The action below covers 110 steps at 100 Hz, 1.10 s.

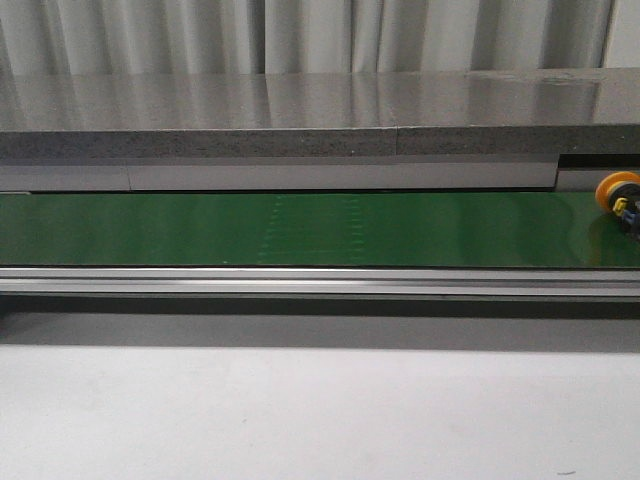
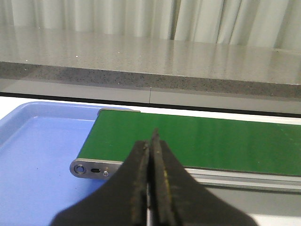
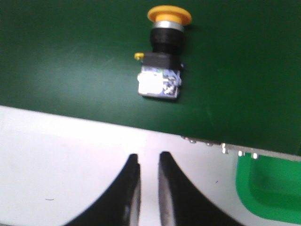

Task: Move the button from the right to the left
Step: 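Place the button on the conveyor belt end near the right arm, then withdraw the right gripper while the belt carries the button toward the left arm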

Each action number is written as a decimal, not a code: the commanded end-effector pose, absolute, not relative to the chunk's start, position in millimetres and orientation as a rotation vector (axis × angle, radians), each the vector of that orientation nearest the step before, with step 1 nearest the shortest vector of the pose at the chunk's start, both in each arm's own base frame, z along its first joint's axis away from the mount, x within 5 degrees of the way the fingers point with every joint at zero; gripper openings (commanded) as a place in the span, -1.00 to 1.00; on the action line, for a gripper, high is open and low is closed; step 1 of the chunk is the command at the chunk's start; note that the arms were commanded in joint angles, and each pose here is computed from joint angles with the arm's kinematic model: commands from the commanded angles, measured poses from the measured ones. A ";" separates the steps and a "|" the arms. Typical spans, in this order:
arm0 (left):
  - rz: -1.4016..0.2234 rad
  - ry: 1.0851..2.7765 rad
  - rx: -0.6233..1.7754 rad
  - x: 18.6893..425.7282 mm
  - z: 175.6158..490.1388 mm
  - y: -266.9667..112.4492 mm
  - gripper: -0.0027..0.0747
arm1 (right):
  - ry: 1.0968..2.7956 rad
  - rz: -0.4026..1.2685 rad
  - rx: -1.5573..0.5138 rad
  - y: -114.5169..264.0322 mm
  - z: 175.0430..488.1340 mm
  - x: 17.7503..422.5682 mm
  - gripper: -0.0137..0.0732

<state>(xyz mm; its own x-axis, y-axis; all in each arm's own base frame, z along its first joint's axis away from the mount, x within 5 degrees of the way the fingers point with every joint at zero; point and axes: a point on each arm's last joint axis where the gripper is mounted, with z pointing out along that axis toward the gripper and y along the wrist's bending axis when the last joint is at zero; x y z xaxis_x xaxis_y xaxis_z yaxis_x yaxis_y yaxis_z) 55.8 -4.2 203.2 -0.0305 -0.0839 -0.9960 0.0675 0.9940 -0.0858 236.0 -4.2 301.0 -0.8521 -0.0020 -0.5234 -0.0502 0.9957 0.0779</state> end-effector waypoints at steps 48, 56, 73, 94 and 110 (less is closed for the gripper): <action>-0.130 1.532 -0.015 55.6 196.7 -4.1 -0.98 | 2.133 -0.080 -0.033 -8.0 304.5 136.2 -0.84; -0.130 1.532 -0.015 55.6 196.7 -4.1 -0.98 | 2.056 -0.086 -0.032 -7.4 304.2 124.9 -0.84; -0.130 1.532 -0.015 55.6 196.7 -4.1 -0.98 | 1.902 -0.098 -0.028 -6.1 301.8 102.9 -0.84; -0.130 1.532 -0.015 55.6 196.7 -4.1 -0.98 | 1.713 -0.110 -0.022 -5.2 293.7 85.7 -0.84; -0.130 1.532 -0.015 55.6 196.7 -4.1 -0.98 | 1.612 -0.116 -0.018 -4.9 283.8 77.7 -0.84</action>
<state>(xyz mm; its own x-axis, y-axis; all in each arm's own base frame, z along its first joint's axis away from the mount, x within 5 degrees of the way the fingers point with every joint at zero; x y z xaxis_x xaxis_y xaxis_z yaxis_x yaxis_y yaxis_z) 55.8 -4.2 203.2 -0.0305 -0.0839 -0.9960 0.0675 0.9940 -0.0858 79.7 -4.4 271.6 -0.2006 -0.0686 -0.9773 0.0409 0.9961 -0.0784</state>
